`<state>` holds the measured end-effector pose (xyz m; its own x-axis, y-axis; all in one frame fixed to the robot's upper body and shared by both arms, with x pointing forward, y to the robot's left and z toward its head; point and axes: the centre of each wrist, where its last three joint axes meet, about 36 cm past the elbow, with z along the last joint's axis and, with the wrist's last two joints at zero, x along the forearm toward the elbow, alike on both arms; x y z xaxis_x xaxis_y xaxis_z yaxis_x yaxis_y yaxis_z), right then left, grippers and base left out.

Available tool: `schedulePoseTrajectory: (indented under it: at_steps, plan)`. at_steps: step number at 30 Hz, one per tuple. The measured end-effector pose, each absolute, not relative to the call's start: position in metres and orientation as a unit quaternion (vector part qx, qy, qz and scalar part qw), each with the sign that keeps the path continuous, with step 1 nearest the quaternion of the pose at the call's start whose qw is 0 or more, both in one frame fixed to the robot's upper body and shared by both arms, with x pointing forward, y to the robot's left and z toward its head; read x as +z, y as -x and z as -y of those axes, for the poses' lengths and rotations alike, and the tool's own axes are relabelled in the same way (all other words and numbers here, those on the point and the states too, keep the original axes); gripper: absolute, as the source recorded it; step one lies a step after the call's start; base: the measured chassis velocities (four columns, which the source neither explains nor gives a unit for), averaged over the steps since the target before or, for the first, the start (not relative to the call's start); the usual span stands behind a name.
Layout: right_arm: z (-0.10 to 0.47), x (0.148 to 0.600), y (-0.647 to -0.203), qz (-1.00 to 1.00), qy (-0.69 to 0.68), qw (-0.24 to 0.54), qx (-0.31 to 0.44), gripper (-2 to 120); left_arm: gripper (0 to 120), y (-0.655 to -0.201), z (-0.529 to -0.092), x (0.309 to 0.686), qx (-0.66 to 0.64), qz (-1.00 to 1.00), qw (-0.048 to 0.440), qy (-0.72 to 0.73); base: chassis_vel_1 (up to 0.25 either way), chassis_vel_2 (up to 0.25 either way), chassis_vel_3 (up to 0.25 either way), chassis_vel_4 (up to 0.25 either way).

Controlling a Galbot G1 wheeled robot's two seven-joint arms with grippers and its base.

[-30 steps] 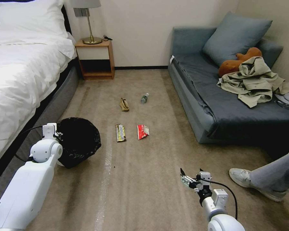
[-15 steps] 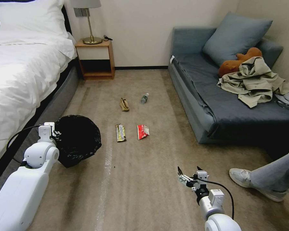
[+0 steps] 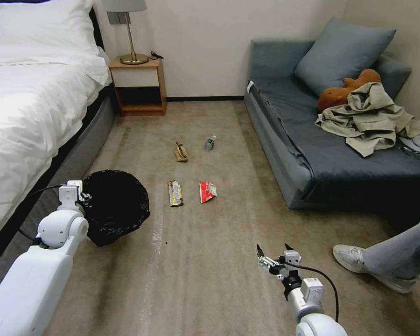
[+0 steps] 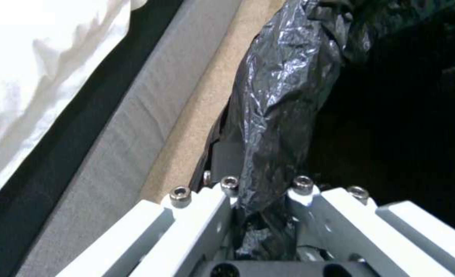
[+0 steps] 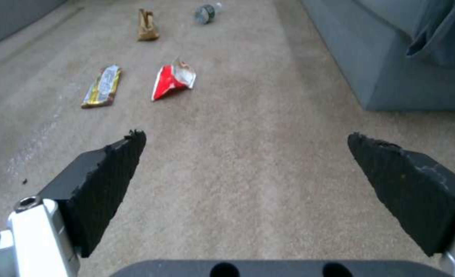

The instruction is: Pick up the trash bin, then pick up the garbage on the floor and place it into the trash bin.

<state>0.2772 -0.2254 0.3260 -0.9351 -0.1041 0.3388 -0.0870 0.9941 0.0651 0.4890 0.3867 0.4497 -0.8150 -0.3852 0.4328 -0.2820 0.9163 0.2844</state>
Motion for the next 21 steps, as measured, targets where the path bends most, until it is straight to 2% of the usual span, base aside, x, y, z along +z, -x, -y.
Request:
schedulePoseTrajectory:
  at_steps: [7, 21]
  plan:
    - [0.2223, 0.3232, -0.2744, 0.983, -0.050, 0.177, -0.025, 100, 2, -0.4898, -0.3884, 0.4478, -0.104, 0.946, 0.249, -0.177, 0.000, 0.000, 0.000, 0.000]
    - [0.2206, 0.3204, -0.2724, 0.982, -0.050, 0.181, -0.025, 100, 2, -0.4883, -0.3919, 0.4468, -0.105, 0.946, 0.250, -0.178, -0.093, 0.091, 0.086, -0.090]
